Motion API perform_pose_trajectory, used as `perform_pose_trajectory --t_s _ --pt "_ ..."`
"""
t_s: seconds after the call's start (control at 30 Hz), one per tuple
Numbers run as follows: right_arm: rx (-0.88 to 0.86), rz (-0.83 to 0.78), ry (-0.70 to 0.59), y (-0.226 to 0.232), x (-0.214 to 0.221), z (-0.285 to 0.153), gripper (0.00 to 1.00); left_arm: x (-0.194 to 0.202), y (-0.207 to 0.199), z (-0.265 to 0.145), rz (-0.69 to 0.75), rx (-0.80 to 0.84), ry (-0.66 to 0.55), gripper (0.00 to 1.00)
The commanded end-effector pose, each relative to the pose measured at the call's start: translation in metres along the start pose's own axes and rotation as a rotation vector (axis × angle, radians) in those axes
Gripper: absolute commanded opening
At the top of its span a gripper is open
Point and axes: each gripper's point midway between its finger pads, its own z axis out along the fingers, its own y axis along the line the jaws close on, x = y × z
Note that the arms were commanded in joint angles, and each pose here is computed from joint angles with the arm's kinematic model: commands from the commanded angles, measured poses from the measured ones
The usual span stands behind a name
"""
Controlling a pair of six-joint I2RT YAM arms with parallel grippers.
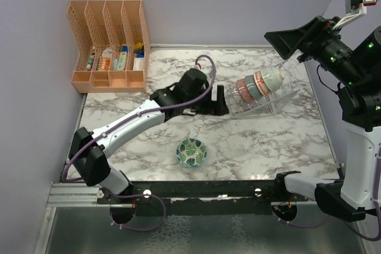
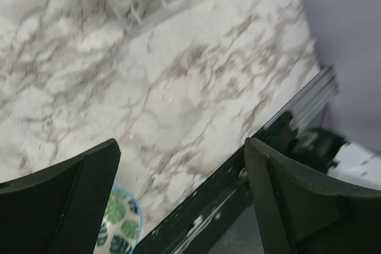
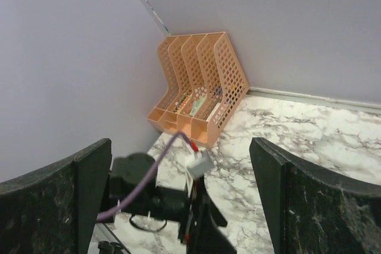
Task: Load the bowls into the dish rack
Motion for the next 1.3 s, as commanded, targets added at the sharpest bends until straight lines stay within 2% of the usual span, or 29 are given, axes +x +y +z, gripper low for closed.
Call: perform_pose_trajectory --t_s 0.0,0.17,0.27,0.37,0.47,0.57,0.7,0.83,1.0,1.27 --pt "0.015 0.033 -0.008 -0.006 -0.004 0.009 1.0 0.071 0.035 -0.017 0.189 -0.199 0.145 0.86" --pt "-0.014 0.084 0.039 -0.006 0.008 0.016 1.0 0.13 0.046 -0.02 0.279 -0.259 0.295 0.8" --pt "-0.014 0.094 0.048 -0.008 0.011 0.018 1.0 0.158 0.056 -0.015 0.322 -0.303 0.346 0.78" --pt "-0.013 0.086 0.049 -0.008 0.01 0.017 1.0 0.174 0.065 -0.008 0.346 -0.328 0.359 0.73" --pt "-0.015 0.079 0.052 -0.006 0.01 0.016 1.0 0.188 0.072 0.0 0.372 -0.326 0.393 0.62" --pt "-0.016 0.073 0.051 -0.005 0.01 0.014 1.0 0.206 0.082 0.007 0.402 -0.356 0.443 0.6" --pt "-0.009 0.059 0.049 -0.006 0.011 0.011 1.0 0.214 0.093 0.011 0.433 -0.402 0.463 0.59" --pt "0.005 0.037 0.035 -0.006 0.008 0.006 1.0 0.215 0.098 0.012 0.439 -0.417 0.462 0.43" --pt "0.017 0.02 0.022 -0.005 0.005 0.001 1.0 0.226 0.109 0.01 0.442 -0.44 0.505 0.32" --pt "0.035 0.005 0.014 -0.006 0.004 -0.004 1.0 0.237 0.128 0.01 0.478 -0.472 0.543 0.24"
